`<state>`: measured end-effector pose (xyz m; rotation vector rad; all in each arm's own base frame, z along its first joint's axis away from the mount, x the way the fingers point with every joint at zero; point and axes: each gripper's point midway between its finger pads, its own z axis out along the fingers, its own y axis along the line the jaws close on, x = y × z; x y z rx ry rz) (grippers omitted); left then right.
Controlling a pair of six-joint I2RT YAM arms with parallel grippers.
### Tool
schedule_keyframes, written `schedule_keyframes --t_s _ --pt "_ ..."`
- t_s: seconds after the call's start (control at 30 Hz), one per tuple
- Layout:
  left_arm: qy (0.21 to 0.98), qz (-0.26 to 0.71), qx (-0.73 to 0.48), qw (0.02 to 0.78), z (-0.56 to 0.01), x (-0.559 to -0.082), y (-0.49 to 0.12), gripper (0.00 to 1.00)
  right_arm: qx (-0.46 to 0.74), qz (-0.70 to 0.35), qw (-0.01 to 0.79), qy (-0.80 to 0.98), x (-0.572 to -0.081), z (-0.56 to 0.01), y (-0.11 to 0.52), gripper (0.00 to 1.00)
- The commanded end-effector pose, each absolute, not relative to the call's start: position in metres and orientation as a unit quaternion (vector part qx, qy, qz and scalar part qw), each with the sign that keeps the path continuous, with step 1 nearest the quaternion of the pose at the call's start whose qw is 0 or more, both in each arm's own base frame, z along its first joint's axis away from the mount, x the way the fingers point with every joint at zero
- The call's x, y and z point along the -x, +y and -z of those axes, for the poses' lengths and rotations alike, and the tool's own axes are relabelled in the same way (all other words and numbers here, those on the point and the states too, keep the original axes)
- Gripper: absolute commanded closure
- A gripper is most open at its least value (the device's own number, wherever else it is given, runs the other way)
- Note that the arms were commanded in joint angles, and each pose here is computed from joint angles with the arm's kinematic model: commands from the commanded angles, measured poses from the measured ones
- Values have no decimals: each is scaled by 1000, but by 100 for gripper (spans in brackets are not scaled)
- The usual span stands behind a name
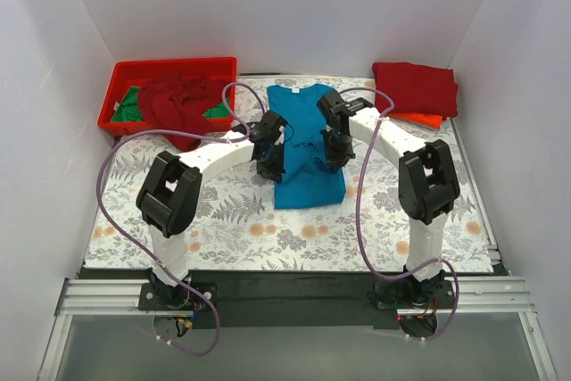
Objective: Fold and stack the t-shirts
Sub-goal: Fold the tshirt
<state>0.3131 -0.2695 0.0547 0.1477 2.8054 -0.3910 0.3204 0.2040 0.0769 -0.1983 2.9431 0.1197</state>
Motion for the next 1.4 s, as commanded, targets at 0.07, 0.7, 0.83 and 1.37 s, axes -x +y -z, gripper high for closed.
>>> schedule_keyframes --t_s 0.07,0.7,0.83,1.37 --pt "963 159 -47 212 -72 -369 -267 100 61 -28 134 989 -365 -86 200 99" --pt "955 200 -45 217 -62 -420 -269 100 53 -37 133 989 -405 -71 193 99" --pt "955 202 -34 216 -61 -425 -266 100 54 -39 131 989 -408 -67 194 99" --pt "954 210 -2 213 -60 -439 -256 98 57 -65 135 987 -424 -66 202 99"
